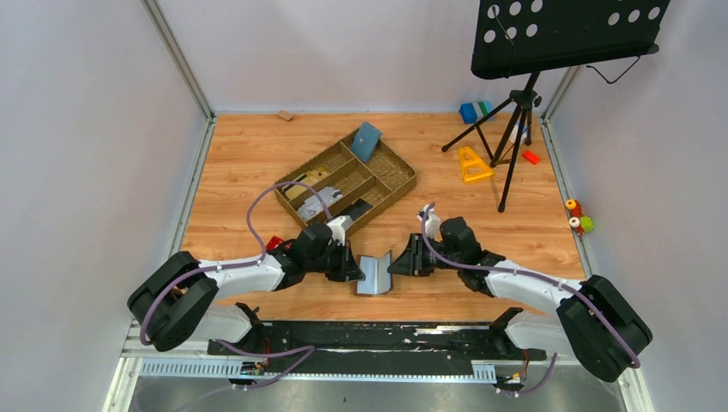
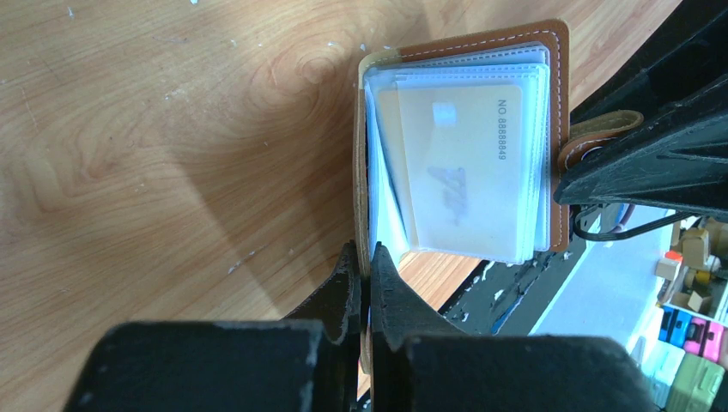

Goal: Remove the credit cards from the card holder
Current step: Remove the credit card from the card holder.

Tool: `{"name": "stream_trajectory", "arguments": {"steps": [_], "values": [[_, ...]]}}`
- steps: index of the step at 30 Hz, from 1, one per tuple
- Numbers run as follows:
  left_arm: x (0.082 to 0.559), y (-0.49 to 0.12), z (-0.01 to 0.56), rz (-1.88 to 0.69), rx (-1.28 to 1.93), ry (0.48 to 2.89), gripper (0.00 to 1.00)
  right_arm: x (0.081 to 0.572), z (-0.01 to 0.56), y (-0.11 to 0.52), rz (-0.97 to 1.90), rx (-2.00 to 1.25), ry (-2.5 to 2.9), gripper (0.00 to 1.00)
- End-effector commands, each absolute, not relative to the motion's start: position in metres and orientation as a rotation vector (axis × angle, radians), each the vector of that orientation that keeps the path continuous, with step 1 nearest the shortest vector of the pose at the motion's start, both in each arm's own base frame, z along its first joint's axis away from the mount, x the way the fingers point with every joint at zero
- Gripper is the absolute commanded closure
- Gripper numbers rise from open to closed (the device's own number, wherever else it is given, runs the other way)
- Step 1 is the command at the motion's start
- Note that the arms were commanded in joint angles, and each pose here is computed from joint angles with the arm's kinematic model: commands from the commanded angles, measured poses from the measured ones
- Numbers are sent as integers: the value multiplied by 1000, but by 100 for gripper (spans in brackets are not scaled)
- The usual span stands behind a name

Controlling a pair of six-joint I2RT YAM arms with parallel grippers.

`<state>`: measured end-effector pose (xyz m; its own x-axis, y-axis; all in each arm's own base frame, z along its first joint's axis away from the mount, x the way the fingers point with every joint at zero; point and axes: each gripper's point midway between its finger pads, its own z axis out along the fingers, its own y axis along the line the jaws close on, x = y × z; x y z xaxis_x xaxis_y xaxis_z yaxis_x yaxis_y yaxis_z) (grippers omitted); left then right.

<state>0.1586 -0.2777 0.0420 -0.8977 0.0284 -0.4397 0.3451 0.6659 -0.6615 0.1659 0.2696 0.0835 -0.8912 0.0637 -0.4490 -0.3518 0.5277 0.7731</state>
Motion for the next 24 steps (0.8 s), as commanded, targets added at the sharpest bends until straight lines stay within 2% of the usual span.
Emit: {"name": "stream_trajectory", "arguments": {"steps": [1,14,24], "values": [[167,-289,66,-1142,306,2405,100,168,88,274,1344,-259,2316,77],[167,-291,64,-1140,292,2399,100,168,84,274,1334,-272,2329,87],[168,-299,67,-1155,272,2375,100,170,81,276,1331,-287,2334,82]]}}
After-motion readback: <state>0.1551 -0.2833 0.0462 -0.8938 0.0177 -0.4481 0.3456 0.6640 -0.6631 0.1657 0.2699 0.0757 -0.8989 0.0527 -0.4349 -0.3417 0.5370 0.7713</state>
